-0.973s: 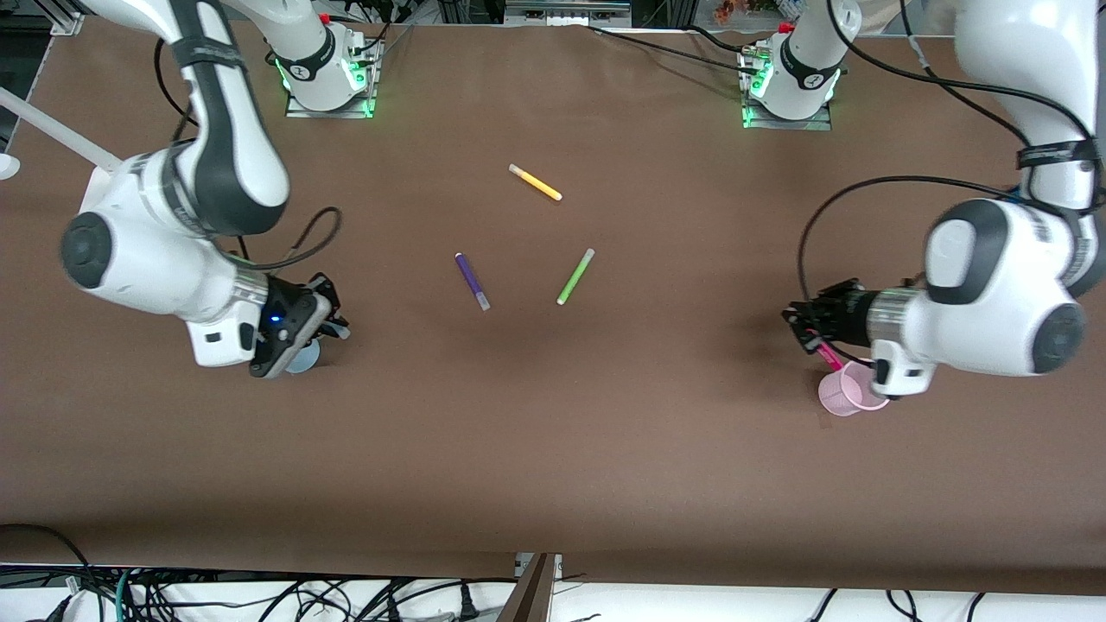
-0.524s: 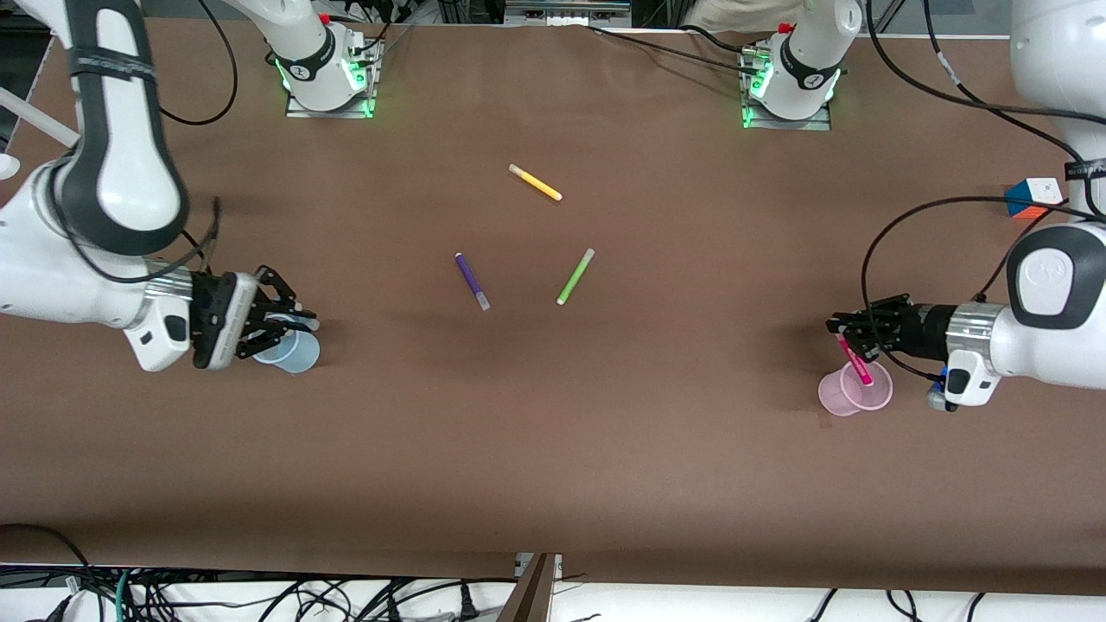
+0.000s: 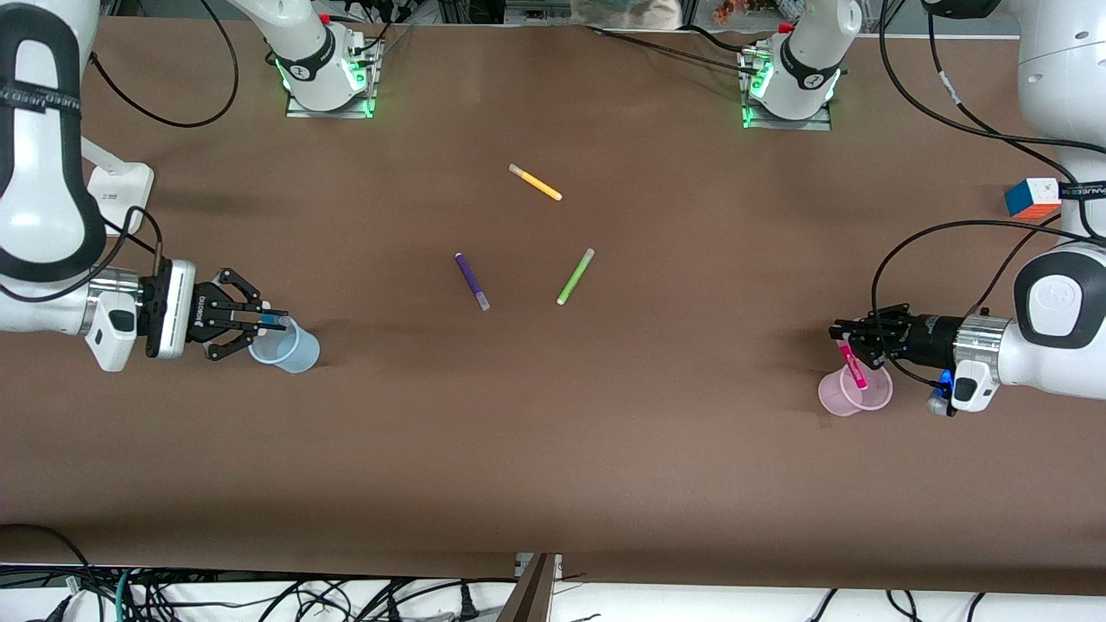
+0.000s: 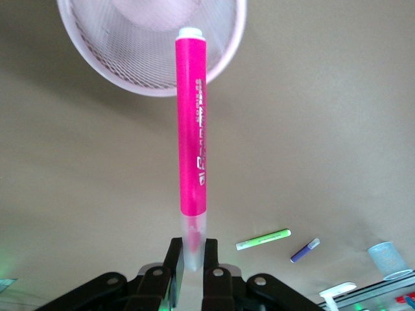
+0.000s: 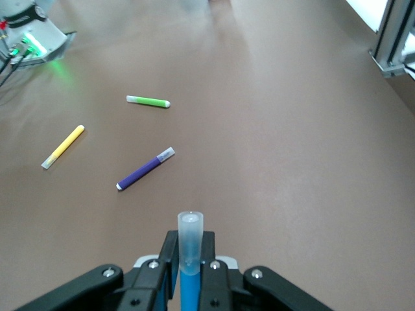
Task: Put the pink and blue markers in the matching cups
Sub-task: 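Lower the blue marker into the blue cup while the left gripper drops pink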
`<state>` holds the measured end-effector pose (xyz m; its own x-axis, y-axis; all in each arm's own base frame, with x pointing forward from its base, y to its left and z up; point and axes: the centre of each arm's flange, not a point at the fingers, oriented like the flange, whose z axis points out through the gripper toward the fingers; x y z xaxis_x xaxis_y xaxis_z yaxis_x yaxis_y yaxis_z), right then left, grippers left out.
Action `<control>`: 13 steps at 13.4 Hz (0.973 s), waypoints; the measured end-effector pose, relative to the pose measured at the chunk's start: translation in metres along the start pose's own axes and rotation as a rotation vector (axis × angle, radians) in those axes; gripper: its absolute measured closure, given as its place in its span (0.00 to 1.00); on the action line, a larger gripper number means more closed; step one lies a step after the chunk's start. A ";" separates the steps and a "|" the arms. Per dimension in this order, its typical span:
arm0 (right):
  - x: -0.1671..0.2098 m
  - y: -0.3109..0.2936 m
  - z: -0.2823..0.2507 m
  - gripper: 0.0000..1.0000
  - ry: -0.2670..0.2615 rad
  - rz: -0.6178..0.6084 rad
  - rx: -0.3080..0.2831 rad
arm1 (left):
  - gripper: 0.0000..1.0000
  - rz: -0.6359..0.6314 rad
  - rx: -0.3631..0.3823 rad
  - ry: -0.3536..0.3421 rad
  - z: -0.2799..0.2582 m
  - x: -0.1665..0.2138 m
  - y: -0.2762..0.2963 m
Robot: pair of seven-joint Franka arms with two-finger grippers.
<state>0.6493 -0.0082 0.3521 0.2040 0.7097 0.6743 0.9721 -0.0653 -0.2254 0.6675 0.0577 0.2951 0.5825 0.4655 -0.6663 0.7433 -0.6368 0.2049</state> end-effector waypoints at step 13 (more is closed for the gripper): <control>-0.078 0.016 0.011 0.83 0.162 -0.099 0.046 | 0.00 0.078 0.207 0.067 0.012 -0.021 0.018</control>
<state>0.6479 -0.0574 0.2881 0.1273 0.5885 0.7984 0.9827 0.0343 -0.1819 0.6644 0.0287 0.3044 0.6612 0.4456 -0.6036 0.6160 -0.7816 0.0978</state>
